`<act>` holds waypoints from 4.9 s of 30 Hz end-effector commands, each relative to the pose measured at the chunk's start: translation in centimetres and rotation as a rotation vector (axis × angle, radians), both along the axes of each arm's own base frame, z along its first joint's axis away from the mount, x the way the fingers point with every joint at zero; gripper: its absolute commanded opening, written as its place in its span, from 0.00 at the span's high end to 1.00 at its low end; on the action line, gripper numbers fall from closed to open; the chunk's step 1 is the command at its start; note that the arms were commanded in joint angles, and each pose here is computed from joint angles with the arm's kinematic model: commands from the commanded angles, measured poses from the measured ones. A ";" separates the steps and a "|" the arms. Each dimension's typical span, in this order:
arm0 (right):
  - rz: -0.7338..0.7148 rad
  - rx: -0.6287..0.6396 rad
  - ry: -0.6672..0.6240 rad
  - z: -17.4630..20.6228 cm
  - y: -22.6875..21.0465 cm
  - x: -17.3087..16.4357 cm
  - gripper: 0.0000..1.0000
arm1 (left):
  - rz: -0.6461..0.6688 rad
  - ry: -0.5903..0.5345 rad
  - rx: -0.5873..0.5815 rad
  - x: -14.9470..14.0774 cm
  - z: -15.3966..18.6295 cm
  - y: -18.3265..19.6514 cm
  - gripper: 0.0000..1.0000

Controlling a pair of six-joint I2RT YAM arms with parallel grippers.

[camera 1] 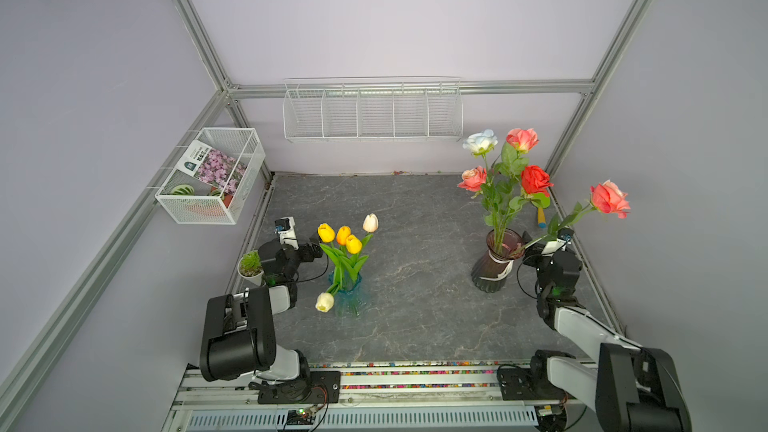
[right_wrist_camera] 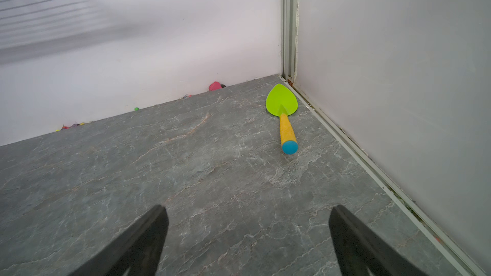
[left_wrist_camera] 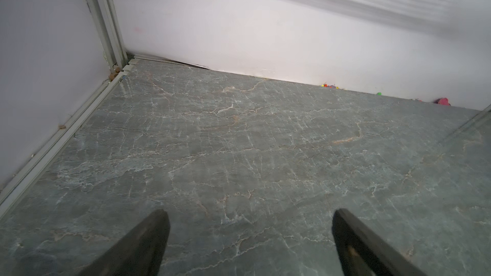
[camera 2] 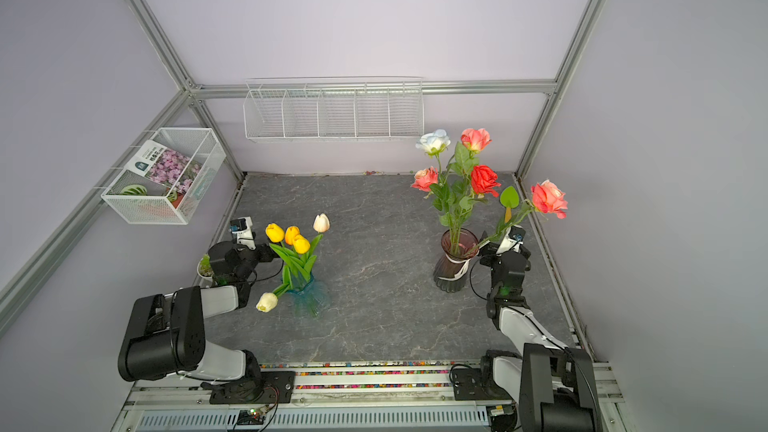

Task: Arrange the flowers in different vases according to their variety
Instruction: Reset both arms

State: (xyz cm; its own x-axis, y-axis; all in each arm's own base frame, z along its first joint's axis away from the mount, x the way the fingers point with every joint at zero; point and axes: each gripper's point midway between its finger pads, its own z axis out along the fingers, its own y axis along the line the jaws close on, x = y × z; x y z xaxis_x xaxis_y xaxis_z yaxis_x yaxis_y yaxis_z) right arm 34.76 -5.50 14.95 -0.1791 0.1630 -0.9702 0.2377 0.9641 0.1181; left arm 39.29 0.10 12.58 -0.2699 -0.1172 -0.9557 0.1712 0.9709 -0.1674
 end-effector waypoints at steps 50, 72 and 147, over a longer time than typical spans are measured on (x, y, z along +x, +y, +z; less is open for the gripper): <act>0.263 -0.140 0.184 -5.9 6.1 4.6 0.01 | -0.004 -0.036 0.071 0.1 -0.4 -1.1 0.00; 0.182 -0.139 0.136 -3.8 4.7 3.5 0.01 | 0.059 -0.062 0.062 -0.7 1.9 -0.2 0.00; 0.231 -0.142 0.180 -6.0 5.5 4.8 0.01 | 0.122 -0.023 0.080 0.5 -0.6 0.4 0.00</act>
State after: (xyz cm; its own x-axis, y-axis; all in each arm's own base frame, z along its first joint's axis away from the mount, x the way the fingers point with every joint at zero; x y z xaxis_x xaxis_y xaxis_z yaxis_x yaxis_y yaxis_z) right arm 38.70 -0.46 7.54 -0.4087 -0.0268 -0.9123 0.0371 0.9983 -0.0459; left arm 39.58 0.85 11.53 -0.2621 -0.0900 -0.9608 0.0344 0.9941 -0.1025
